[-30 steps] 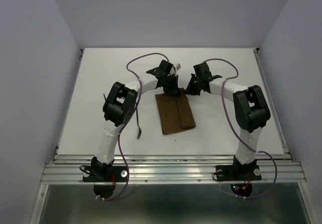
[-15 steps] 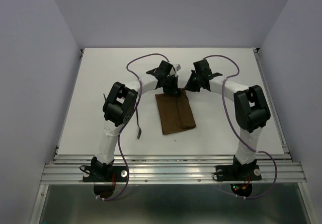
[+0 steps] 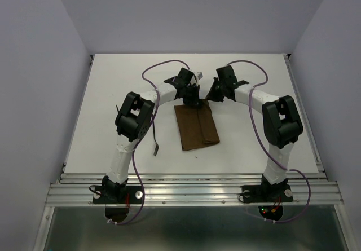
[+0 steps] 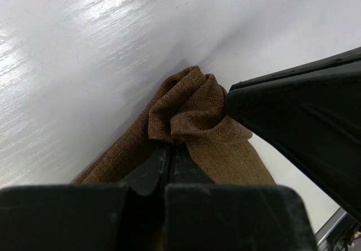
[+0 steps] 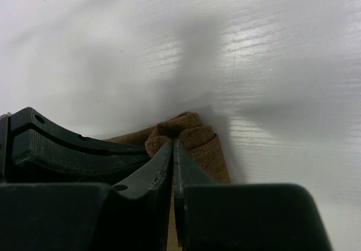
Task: Fold the napkin into a case and place the utensils inside
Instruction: Smooth out the 2/3-rectangle-folded napkin at the center of the board.
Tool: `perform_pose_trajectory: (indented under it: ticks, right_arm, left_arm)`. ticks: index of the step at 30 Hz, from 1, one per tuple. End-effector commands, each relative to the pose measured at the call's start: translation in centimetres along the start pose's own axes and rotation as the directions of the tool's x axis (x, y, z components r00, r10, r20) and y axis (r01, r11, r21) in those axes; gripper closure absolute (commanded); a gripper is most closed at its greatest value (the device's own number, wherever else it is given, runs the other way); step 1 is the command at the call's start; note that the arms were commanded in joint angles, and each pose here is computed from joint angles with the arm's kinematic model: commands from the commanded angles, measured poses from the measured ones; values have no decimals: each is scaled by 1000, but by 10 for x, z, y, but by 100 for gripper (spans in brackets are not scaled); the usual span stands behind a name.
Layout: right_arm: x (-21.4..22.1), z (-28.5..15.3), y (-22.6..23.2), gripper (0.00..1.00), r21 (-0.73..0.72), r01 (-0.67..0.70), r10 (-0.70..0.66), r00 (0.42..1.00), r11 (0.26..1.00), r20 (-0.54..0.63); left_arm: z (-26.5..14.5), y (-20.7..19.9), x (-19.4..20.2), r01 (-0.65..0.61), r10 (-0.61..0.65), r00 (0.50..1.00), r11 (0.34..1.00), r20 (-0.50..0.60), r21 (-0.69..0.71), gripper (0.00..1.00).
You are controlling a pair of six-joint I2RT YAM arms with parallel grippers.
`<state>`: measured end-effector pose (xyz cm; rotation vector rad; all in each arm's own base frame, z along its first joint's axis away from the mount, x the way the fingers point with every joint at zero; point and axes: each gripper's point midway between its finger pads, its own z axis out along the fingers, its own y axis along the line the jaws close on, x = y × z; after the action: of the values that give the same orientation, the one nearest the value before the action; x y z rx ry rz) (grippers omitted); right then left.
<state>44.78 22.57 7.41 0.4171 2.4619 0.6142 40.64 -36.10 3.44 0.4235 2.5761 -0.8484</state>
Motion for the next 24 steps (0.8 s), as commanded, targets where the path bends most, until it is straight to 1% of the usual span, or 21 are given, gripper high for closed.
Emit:
perform_pose_trajectory:
  ticks: [1, 9, 18, 24]
  right_arm:
    - [-4, -2, 27, 91, -53, 35, -35, 999, 998, 11]
    - [3, 8, 34, 91, -55, 46, -47, 999, 997, -4]
    - [16, 22, 25, 91, -28, 42, -43, 998, 999, -36]
    - [18, 23, 24, 92, -29, 40, -41, 998, 999, -37]
  left_arm:
    - [-17, -10, -2, -30, 30, 1000, 999, 3, 18, 100]
    - [-20, -10, -4, -39, 39, 999, 999, 3, 13, 100]
    - [-27, -8, -3, -47, 47, 999, 999, 1, -3, 100]
    - [-28, -8, -2, -49, 49, 999, 999, -2, -1, 100]
